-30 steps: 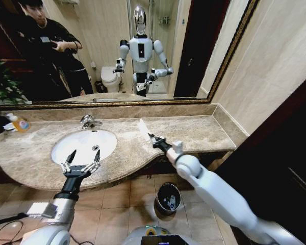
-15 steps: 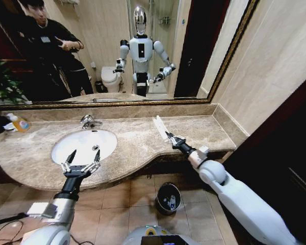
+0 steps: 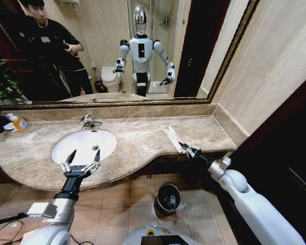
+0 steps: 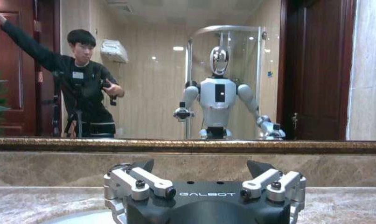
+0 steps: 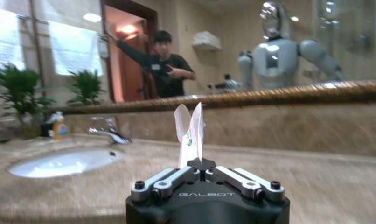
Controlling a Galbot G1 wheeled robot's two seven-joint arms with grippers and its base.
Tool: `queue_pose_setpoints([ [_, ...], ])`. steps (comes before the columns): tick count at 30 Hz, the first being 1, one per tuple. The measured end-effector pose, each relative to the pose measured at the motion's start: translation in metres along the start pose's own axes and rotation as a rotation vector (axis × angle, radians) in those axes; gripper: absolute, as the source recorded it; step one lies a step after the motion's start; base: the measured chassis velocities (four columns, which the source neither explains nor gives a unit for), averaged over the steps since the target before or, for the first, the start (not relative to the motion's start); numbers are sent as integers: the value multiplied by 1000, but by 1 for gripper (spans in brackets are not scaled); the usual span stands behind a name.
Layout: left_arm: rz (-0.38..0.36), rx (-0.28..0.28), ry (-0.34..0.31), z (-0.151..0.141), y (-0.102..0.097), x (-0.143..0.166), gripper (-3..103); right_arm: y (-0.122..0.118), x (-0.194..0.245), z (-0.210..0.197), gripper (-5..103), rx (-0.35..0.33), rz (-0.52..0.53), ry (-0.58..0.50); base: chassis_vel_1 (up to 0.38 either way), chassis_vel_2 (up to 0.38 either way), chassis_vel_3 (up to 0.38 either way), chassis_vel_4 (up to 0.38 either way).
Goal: Pick up the trash from the sink and place it in the trash bin.
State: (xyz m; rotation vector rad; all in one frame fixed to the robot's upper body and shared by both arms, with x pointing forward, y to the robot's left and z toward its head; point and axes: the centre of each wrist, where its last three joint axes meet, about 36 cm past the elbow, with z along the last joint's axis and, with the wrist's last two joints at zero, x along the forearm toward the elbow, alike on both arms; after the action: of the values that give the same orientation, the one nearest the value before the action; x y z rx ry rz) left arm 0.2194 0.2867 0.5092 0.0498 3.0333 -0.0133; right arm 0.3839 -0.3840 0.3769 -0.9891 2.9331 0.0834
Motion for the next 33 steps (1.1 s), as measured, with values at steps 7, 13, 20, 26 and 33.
queue_pose_setpoints([
  [7, 0, 0, 0, 0, 0, 0, 100, 19, 35, 47, 0, -58, 24, 65, 0, 0, 0, 0],
  [13, 0, 0, 0, 0, 0, 0, 100, 31, 52, 113, 0, -100, 51, 159, 0, 0, 0, 0],
  [20, 0, 0, 0, 0, 0, 0, 100, 44, 56, 173, 0, -126, 93, 256, 0, 0, 0, 0],
  [26, 0, 0, 0, 0, 0, 0, 100, 53, 54, 212, 0, -131, 128, 319, 0, 0, 0, 0],
  [33, 0, 0, 0, 0, 0, 0, 100, 64, 56, 254, 0, -108, 159, 414, 0, 0, 0, 0],
])
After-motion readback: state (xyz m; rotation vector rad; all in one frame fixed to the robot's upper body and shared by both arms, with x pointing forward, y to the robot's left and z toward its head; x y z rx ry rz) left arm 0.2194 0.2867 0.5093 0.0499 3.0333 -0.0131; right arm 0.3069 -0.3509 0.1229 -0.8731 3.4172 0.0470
